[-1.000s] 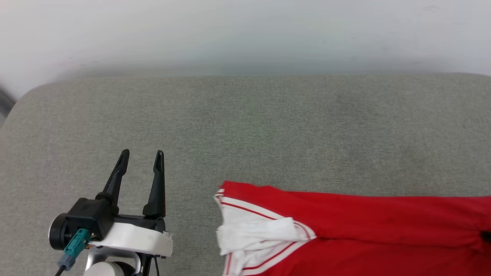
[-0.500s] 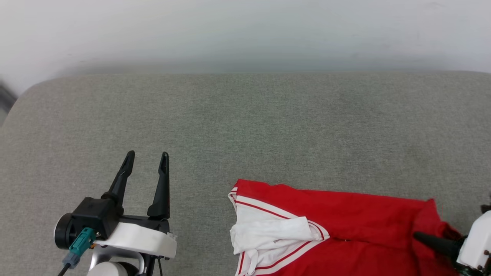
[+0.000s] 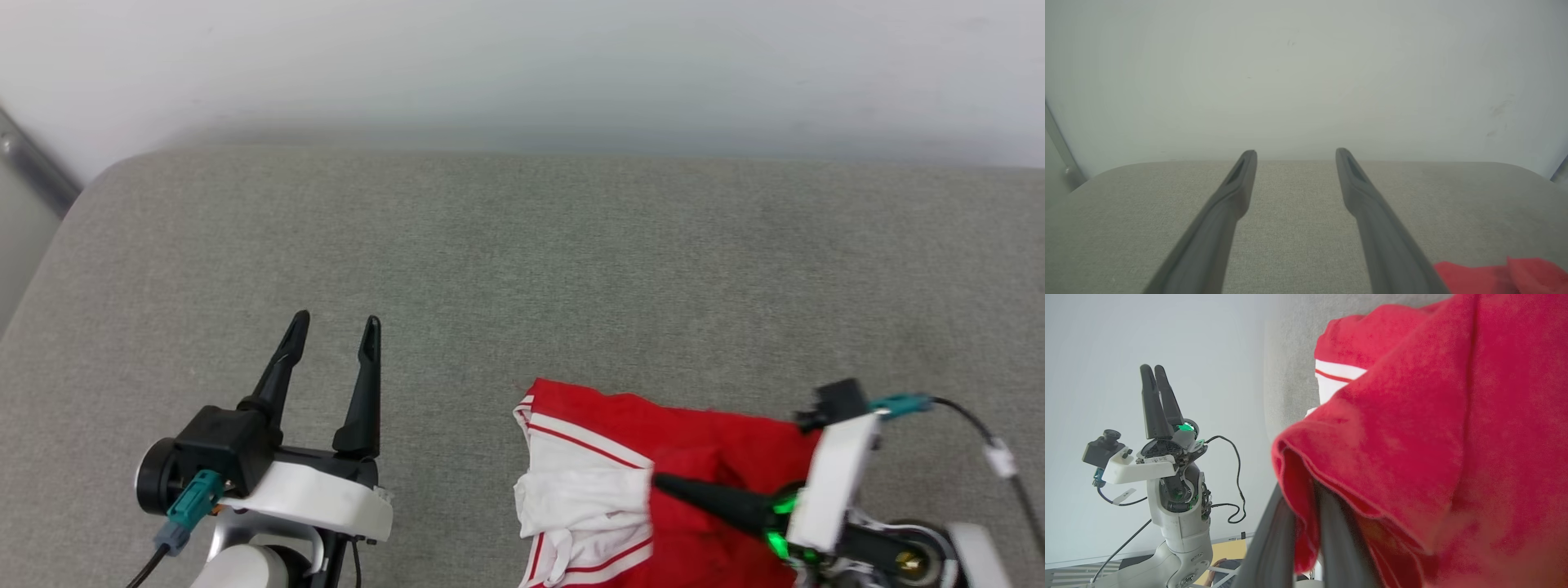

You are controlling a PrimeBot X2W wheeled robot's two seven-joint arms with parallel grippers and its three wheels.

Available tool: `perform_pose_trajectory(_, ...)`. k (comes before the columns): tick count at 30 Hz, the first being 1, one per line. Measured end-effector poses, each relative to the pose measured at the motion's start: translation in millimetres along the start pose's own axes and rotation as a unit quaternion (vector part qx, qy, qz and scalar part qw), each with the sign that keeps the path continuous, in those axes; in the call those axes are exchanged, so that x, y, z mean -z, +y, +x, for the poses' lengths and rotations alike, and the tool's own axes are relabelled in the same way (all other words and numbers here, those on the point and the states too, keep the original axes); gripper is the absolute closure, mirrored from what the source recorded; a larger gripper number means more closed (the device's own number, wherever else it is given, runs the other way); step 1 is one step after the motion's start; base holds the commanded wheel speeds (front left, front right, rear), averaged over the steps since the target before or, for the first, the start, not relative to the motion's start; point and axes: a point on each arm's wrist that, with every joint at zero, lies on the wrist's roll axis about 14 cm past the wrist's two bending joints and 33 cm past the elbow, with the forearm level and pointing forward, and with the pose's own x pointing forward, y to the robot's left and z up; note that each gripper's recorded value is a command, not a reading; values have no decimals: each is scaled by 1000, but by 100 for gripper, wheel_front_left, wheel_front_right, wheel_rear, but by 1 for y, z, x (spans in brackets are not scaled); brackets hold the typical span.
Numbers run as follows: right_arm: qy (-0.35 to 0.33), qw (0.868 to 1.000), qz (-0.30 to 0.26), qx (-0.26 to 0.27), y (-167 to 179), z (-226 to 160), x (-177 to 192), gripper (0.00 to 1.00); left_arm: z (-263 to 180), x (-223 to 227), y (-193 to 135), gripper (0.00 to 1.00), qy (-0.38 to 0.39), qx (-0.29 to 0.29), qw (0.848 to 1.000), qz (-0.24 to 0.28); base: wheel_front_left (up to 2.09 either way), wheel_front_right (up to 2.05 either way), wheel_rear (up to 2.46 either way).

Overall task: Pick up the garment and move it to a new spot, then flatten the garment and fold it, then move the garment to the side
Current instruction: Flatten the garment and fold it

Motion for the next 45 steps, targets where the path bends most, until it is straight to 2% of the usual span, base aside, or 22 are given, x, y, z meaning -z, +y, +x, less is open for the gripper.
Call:
perform_pose_trajectory(4, 39, 999, -5, -34, 21, 33, 20, 100, -1, 3, 1, 0, 4, -2, 1000, -2, 0, 0, 0)
perform_pose_trajectory(9, 71, 997, -32, -10, 17, 60, 39, 100, -1, 5, 3, 0, 5, -6, 1000, -5, 0, 0, 0)
perform_pose_trajectory(10, 75, 996, -39, -5, 15, 63, 41, 73, -1, 7, 3, 0, 7, -8, 1000, -5, 0, 0, 0)
perform_pose_trajectory(11, 73, 996, -44, 0, 13, 66, 42, 16, -2, 8, 4, 0, 9, -9, 1000, -5, 0, 0, 0)
perform_pose_trajectory(12, 76, 996, -50, 5, 12, 68, 44, 0, -2, 8, 5, 0, 9, -10, 1000, -5, 0, 0, 0)
perform_pose_trajectory(15, 79, 994, -71, 11, 14, 71, 45, 0, -2, 9, 6, 0, 9, -13, 1000, -5, 0, 0, 0)
perform_pose_trajectory(18, 75, 989, -130, 20, 21, 69, 38, 0, -2, 10, 7, 0, 9, -13, 1000, -4, 0, 0, 0)
perform_pose_trajectory(23, 61, 964, -251, 64, 21, 53, 23, 0, -2, 9, 4, 0, 7, -9, 1000, -6, 0, 0, 0)
perform_pose_trajectory(28, -12, 925, -356, 134, 13, 21, -20, 0, 0, 7, -1, 0, 4, 0, 1000, -7, 0, 0, 0)
perform_pose_trajectory(30, -69, 897, -400, 174, 10, -1, -51, 0, 0, 6, -2, 0, 3, 1, 1000, -6, 0, 0, 0)
perform_pose_trajectory(33, -157, 859, -436, 216, 11, -37, -87, 0, -1, 7, -2, 0, 4, 1, 1000, -3, 0, 0, 0)
perform_pose_trajectory(35, -214, 837, -442, 242, 9, -65, -106, 0, 0, 7, -3, 0, 2, 1, 1000, -2, 0, 0, 0)
perform_pose_trajectory(40, -359, 770, -439, 291, 11, -137, -135, 0, 2, 8, -2, 0, 2, -4, 1000, -3, 0, 0, 0)
perform_pose_trajectory(45, -463, 707, -450, 287, 30, -181, -134, 0, 1, 10, 0, 0, 3, -10, 1000, 1, 0, 0, 0)
